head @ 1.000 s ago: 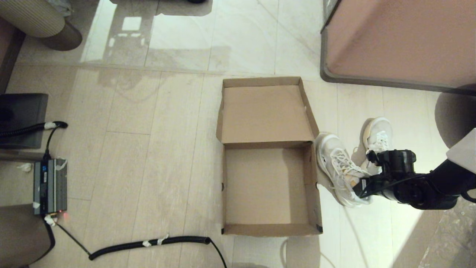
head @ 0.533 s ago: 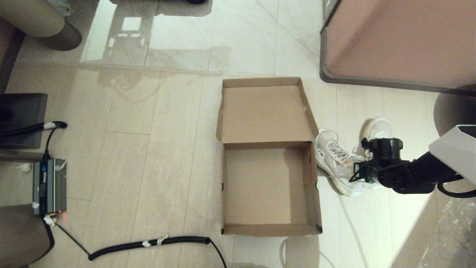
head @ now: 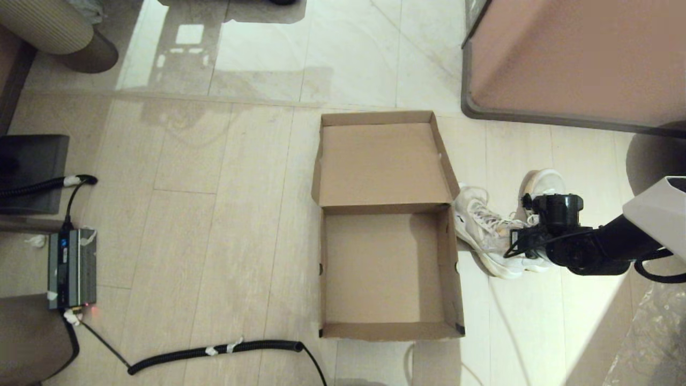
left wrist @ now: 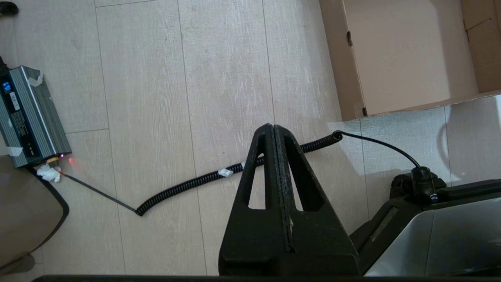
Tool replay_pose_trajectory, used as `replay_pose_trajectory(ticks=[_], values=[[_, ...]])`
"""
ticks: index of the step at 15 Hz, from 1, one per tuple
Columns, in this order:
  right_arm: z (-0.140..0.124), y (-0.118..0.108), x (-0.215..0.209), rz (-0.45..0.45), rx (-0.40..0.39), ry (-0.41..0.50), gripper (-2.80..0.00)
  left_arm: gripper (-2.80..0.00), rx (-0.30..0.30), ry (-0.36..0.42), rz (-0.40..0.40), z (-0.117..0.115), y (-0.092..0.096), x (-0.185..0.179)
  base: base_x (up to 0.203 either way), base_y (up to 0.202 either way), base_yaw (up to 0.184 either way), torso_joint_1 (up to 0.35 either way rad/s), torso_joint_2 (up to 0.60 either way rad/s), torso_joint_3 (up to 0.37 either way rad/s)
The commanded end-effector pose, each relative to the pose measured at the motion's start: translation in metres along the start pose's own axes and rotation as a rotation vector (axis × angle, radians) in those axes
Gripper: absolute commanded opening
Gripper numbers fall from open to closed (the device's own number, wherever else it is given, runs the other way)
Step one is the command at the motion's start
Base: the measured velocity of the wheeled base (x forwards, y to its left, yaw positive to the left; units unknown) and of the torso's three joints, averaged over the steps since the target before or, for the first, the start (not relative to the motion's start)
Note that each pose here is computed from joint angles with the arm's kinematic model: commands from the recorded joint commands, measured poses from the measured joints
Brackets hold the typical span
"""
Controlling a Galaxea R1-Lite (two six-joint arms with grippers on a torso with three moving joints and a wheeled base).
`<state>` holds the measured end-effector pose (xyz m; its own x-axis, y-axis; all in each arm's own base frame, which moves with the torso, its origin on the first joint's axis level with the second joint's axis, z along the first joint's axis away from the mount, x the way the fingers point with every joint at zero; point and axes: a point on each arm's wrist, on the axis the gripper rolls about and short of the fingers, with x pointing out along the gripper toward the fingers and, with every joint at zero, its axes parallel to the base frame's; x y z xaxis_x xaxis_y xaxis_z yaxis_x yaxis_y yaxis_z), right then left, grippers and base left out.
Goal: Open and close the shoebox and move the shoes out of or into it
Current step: Put the shoes into the shoe box
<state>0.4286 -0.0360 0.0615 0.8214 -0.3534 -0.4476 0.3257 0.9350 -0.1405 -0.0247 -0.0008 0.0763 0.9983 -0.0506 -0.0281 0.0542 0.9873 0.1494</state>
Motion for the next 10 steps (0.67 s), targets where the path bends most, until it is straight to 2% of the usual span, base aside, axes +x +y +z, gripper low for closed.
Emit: replay_pose_trajectory(ticks=[1, 4, 10], values=[[0.01, -0.003, -0.009, -0.005, 0.007, -0.022, 0.0, -2.8, 0.0, 0.002, -0.002, 0.0, 0.0, 0.0, 0.0, 0.0, 0.0, 0.0, 0.0, 0.0], [0.019, -0.007, -0.019, -0.006, 0.01, -0.022, 0.0, -2.8, 0.0, 0.005, -0.005, 0.0, 0.0, 0.0, 0.0, 0.0, 0.0, 0.0, 0.0, 0.0], [0.011, -0.014, -0.03, -0.015, 0.011, 0.006, 0.0, -2.8, 0.0, 0.005, -0.005, 0.0, 0.0, 0.0, 0.0, 0.0, 0.0, 0.0, 0.0, 0.0]])
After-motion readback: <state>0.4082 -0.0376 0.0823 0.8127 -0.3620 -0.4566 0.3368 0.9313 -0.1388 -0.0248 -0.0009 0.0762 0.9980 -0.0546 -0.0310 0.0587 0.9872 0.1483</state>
